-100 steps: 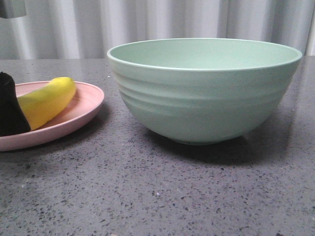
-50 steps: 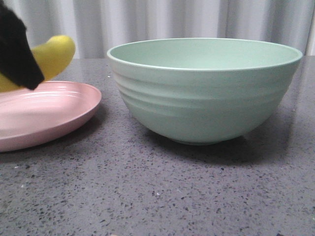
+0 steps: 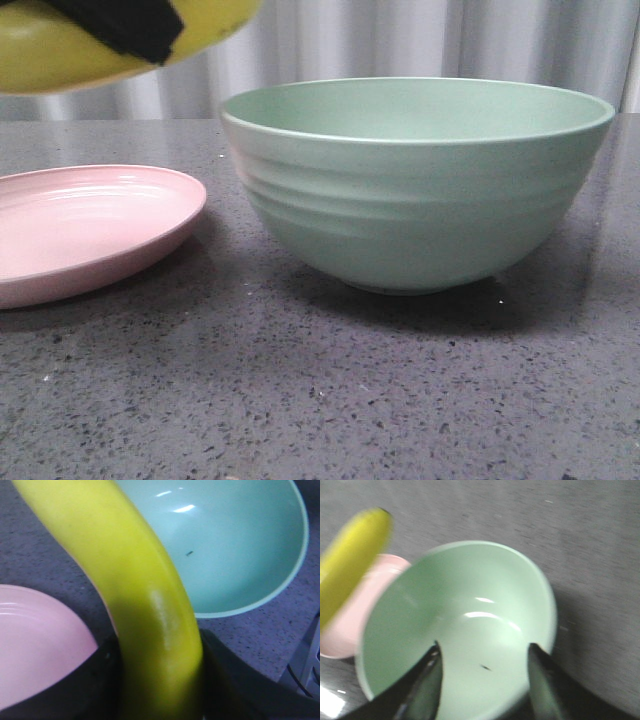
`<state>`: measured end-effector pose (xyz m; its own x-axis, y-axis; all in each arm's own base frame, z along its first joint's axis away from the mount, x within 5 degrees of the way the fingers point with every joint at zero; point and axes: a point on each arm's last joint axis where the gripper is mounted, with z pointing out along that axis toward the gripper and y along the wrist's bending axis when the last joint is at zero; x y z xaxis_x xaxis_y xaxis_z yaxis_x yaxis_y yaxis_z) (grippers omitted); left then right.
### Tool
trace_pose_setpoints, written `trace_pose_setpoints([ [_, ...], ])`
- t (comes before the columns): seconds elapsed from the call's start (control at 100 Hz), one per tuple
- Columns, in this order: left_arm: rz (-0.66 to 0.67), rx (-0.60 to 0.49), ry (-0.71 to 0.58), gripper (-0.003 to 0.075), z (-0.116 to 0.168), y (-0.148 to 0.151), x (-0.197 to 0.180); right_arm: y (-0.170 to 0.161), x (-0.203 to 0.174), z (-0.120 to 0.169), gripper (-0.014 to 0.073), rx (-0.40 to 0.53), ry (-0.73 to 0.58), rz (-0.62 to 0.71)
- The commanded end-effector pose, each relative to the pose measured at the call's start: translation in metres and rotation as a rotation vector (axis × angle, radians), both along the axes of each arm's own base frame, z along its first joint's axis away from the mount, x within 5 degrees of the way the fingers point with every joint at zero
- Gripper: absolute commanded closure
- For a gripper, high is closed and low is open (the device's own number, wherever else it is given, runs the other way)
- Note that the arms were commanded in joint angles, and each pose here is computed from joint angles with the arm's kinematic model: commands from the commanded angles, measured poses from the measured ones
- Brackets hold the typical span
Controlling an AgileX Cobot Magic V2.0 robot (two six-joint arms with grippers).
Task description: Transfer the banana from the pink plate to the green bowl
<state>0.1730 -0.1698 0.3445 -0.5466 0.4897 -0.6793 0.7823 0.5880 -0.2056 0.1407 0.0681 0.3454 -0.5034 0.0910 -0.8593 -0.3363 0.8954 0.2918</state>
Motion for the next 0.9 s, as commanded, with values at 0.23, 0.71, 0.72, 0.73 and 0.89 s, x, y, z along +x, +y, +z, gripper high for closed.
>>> trace_pose_setpoints([
  [0.23, -0.125, -0.137, -0.085, 0.0636, 0.023, -0.031, -0.028, 0.038, 0.042, 0.016, 0.0183, 0.272, 0.014, 0.011],
  [0.71, -0.16, -0.165, -0.109, 0.0636, 0.025, -0.041, -0.037, 0.068, 0.056, 0.024, 0.0184, 0.369, 0.107, 0.066],
  [0.72, -0.16, -0.165, -0.109, 0.0636, 0.025, -0.041, -0.037, 0.068, 0.057, 0.023, 0.0184, 0.367, 0.11, 0.066],
  [0.73, -0.16, -0.165, -0.109, 0.0636, 0.025, -0.041, -0.037, 0.068, 0.057, 0.023, 0.0184, 0.369, 0.111, 0.066],
  [0.89, -0.16, -0.166, -0.108, 0.0636, 0.025, -0.041, -0.037, 0.071, 0.06, 0.019, 0.0195, 0.391, 0.146, 0.059],
])
